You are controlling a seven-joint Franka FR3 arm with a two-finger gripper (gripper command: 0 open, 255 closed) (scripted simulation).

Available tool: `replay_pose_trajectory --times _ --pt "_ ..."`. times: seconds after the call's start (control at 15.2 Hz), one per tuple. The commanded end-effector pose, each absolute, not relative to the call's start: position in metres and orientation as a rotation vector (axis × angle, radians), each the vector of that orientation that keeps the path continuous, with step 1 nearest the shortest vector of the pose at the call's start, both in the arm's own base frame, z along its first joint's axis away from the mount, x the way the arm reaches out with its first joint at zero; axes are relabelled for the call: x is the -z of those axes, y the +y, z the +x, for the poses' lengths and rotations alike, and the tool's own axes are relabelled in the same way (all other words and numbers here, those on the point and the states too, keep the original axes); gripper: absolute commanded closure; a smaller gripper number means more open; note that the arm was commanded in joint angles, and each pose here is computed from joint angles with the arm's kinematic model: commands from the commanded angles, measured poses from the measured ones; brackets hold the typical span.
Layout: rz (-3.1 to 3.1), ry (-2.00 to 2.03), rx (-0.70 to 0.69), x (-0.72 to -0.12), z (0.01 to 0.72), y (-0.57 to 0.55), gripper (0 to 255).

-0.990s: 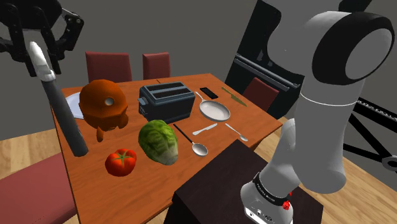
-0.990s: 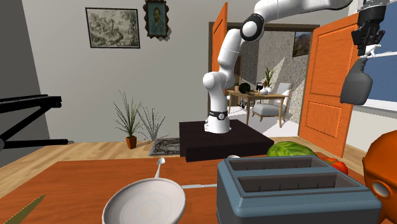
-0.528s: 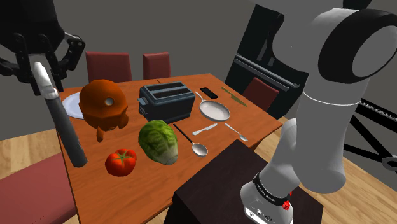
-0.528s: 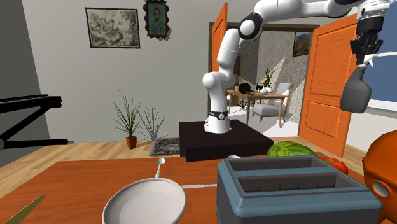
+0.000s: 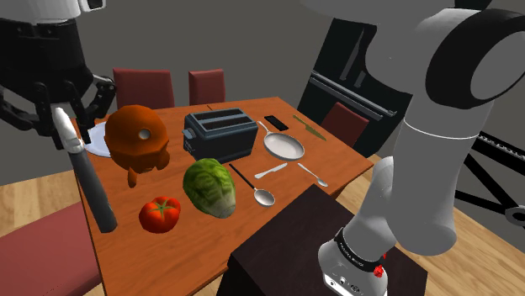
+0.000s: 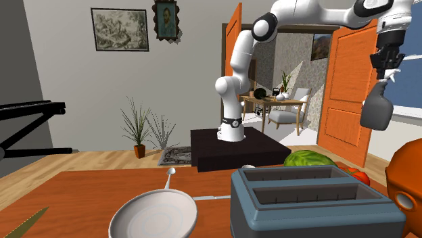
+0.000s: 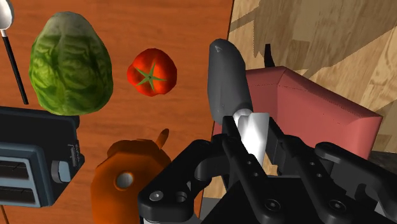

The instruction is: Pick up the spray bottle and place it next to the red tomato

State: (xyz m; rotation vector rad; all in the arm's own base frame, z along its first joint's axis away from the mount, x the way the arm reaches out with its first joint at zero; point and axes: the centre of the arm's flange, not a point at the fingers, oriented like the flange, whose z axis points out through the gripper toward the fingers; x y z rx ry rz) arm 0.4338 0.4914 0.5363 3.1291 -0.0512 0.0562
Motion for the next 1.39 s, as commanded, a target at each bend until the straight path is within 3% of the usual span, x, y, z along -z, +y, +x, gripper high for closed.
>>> replay_pose_trajectory --times 0.0,1.32 --pt "3.130 -0.051 -0.057 -0.526 0.433 0.492 255" --pt "3.130 -0.051 -0.057 -0.420 0.433 0.492 255"
